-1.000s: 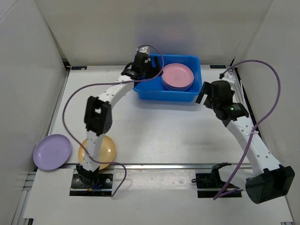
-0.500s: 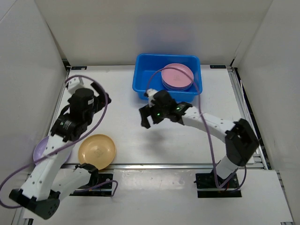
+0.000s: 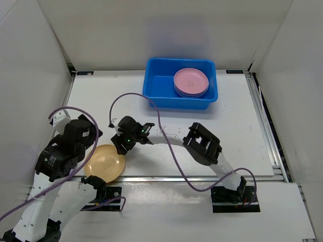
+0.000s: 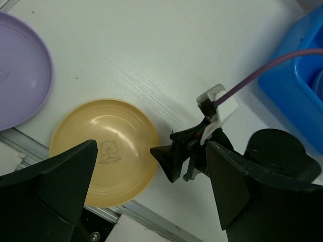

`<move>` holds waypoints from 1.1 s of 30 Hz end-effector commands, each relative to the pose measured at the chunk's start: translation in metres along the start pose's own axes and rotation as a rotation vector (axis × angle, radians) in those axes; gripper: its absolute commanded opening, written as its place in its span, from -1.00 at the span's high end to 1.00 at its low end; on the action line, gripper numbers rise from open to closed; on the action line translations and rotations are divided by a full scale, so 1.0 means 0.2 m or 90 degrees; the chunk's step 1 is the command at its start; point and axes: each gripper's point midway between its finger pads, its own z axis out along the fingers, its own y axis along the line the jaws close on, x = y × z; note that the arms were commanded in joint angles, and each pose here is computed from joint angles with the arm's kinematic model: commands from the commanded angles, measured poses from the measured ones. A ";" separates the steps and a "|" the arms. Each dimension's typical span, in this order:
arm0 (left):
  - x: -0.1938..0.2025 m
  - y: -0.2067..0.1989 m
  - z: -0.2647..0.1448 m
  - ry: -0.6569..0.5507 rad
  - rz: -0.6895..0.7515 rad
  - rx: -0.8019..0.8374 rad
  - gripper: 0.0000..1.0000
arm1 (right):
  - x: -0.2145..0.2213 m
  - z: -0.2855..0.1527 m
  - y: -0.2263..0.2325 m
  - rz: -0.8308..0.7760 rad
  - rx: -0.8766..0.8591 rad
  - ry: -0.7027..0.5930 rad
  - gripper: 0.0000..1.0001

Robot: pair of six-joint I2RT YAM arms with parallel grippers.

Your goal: Place the plates into the plastic bin on the countertop

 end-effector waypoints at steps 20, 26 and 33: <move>-0.08 0.05 -0.03 -0.043 -0.014 -0.023 -0.98 | -0.37 -0.29 -0.09 0.040 0.149 -0.144 1.00; -0.08 -0.04 0.03 -0.045 -0.011 -0.009 -0.98 | -0.62 -0.82 -0.44 0.128 0.207 -0.245 1.00; -0.07 -0.21 0.15 -0.047 -0.002 0.025 -0.98 | -0.64 -1.56 -1.23 0.290 0.386 -0.364 1.00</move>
